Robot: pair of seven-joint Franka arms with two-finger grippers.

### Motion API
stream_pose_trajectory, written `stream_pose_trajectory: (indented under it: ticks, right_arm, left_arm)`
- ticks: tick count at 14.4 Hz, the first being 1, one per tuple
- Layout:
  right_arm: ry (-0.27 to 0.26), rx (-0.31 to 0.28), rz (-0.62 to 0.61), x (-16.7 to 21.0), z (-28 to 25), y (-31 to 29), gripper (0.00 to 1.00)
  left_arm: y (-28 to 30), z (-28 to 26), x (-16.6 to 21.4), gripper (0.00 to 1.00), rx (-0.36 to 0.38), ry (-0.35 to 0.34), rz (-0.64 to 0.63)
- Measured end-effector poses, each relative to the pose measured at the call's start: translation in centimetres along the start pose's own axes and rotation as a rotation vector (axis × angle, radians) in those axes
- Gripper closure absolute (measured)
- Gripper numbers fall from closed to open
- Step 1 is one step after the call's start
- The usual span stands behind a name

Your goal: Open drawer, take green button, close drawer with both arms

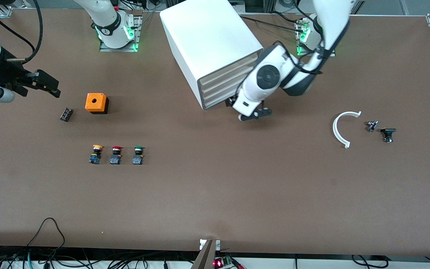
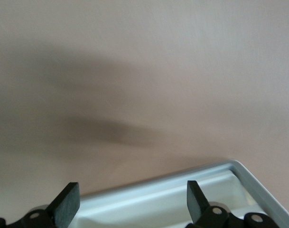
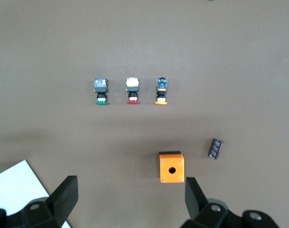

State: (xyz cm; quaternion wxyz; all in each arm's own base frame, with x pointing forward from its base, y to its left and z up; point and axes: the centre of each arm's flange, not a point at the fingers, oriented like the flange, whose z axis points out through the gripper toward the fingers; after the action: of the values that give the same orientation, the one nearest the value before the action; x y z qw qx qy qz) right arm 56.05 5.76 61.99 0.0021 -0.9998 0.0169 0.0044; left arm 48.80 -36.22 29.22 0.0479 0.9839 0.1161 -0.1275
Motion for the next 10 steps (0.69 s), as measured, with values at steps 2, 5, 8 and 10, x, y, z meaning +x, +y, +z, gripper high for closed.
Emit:
stream_pose_trajectory:
  ticks: [2, 5, 8, 10]
  right_arm:
    - [0.003, 0.001, -0.001, -0.4, -0.5, 0.0, 0.0]
    - [0.014, 0.003, 0.008, -0.6, -1.1, 0.6, 0.0]
    - [0.02, 0.003, 0.006, -0.9, -1.5, 0.6, 0.0]
    - [0.019, 0.003, 0.007, -0.8, -1.4, 0.7, 0.0]
  left_arm:
    - [-2.5, -4.4, 3.1, 0.0, 0.065, 0.053, 0.084]
    - [-4.0, -11.5, 5.5, 0.0, 0.148, 0.134, 0.214]
    - [-5.7, -18.7, 6.7, 0.0, 0.189, 0.144, 0.326]
    - [-8.1, -23.1, 7.8, 0.0, 0.203, 0.144, 0.404]
